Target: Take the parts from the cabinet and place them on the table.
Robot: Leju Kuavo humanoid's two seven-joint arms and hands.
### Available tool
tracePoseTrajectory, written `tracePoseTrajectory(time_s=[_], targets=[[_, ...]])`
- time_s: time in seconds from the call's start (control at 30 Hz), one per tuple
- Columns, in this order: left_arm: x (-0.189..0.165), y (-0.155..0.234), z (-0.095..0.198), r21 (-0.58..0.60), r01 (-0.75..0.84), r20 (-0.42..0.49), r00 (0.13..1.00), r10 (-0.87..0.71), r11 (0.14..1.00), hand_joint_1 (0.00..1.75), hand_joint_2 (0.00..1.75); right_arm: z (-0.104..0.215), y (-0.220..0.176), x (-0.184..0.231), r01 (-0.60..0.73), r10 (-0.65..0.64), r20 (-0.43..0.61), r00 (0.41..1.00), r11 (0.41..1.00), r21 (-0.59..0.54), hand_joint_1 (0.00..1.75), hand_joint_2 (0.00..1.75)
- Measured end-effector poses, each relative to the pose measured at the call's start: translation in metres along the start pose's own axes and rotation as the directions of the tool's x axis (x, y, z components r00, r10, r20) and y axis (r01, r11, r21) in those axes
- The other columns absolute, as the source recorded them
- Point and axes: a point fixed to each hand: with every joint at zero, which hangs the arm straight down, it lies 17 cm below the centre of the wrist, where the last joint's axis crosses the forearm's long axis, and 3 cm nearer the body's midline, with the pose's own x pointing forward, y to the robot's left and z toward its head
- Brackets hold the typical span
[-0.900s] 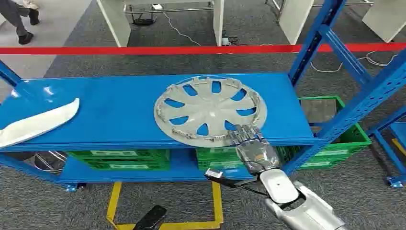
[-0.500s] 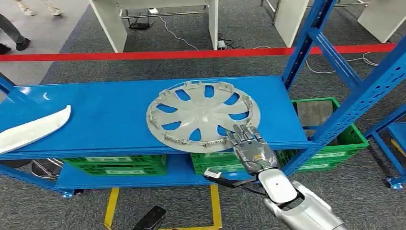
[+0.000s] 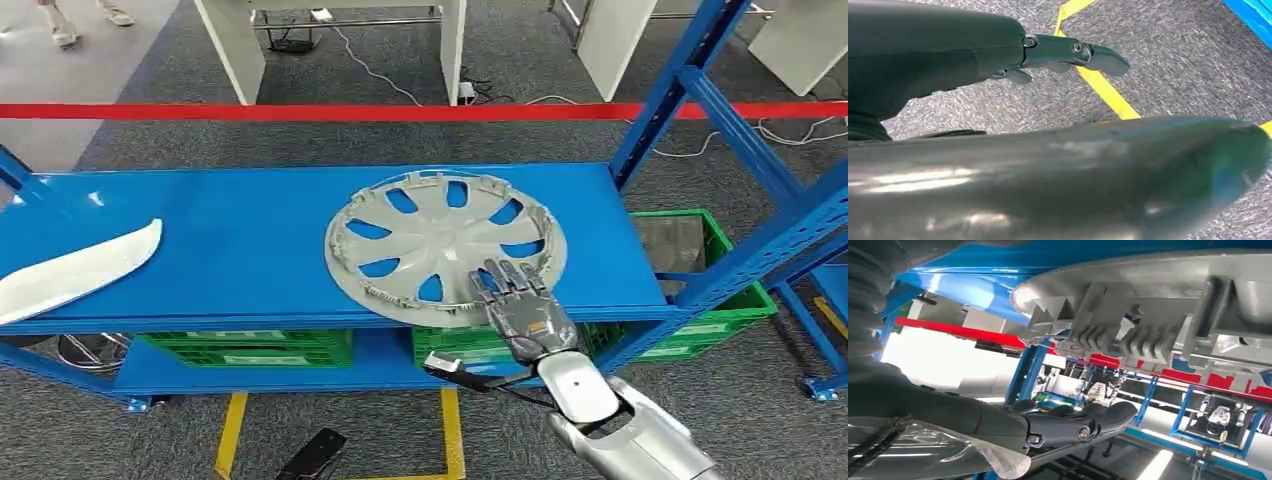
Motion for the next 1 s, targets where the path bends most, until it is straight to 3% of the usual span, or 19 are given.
tracePoseTrajectory(time_s=[0.7, 1.0], targets=[[0.001, 0.000, 0.000, 0.005, -0.017, -0.001, 1.000, 0.017, 1.000, 0.00, 0.00, 0.002, 0.003, 0.004, -0.021, 0.021, 0.012, 1.000, 1.000, 0.009, 0.00, 1.75], [0.009, -0.008, 0.001, -0.001, -0.043, 0.006, 0.999, 0.043, 0.999, 0.00, 0.00, 0.028, 0.029, 0.016, -0.030, 0.030, 0.012, 0.999, 0.997, 0.065, 0.00, 1.75]])
